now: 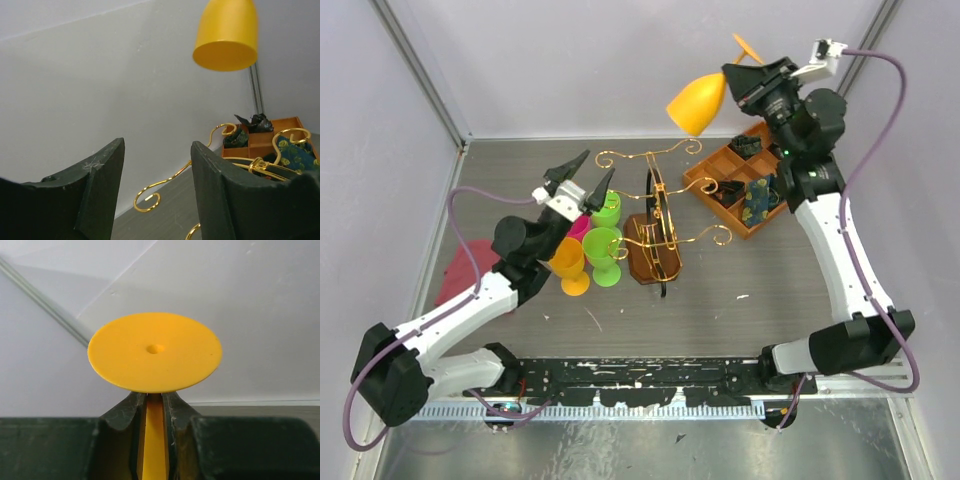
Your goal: Place the wine glass upside down on the wine glass rack
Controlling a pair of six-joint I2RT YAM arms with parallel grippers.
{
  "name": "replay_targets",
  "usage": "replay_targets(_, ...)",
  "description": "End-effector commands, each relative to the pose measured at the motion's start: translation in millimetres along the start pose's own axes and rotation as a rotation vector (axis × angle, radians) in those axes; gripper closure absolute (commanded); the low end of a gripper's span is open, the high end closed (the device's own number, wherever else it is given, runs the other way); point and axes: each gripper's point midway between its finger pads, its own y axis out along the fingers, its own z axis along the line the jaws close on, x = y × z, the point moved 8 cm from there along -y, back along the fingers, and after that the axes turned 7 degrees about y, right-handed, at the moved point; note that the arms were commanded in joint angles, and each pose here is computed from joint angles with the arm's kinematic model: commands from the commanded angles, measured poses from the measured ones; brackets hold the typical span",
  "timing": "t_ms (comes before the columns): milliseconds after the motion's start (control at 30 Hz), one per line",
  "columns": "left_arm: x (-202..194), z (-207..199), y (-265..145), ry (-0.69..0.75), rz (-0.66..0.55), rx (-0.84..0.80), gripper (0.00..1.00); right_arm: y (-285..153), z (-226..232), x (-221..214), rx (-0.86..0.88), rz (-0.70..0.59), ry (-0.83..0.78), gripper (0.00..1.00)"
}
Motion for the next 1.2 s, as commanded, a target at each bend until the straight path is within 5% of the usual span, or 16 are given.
replay_targets(0,3,17,13,-0.025,0.118,0.103,0.36,-33,24,42,-0.066,-0.159,-0.241,0.99)
replay_targets(100,6,26,28,-0.049,0.206,0.13,0.3,-50,17,49,-0.172,-0.198,-0.342,0.99)
replay_targets(333,10,49,48,-0.179,0.349,0.179,0.32,-94,-10,50,-0.383,-0.258,-0.542,0.99)
replay_targets(733,-8,77,57,-0.383,0.63,0.216,0.24,-108,-79,24,-0.579,-0.103,-0.763,0.99)
replay_targets(933,-23,90,48,-0.4,0.74,0.241,0.14,-103,-97,12,-0.41,-0.029,-0.774,0.99)
replay_targets(1033,-22,90,42,-0.386,0.731,0.238,0.0,-101,-101,-3,-0.295,0.025,-0.803,0.99)
replay_targets(1167,-26,92,38,-0.381,0.737,0.253,0.02,-96,-118,-23,-0.199,0.102,-0.838,0.99)
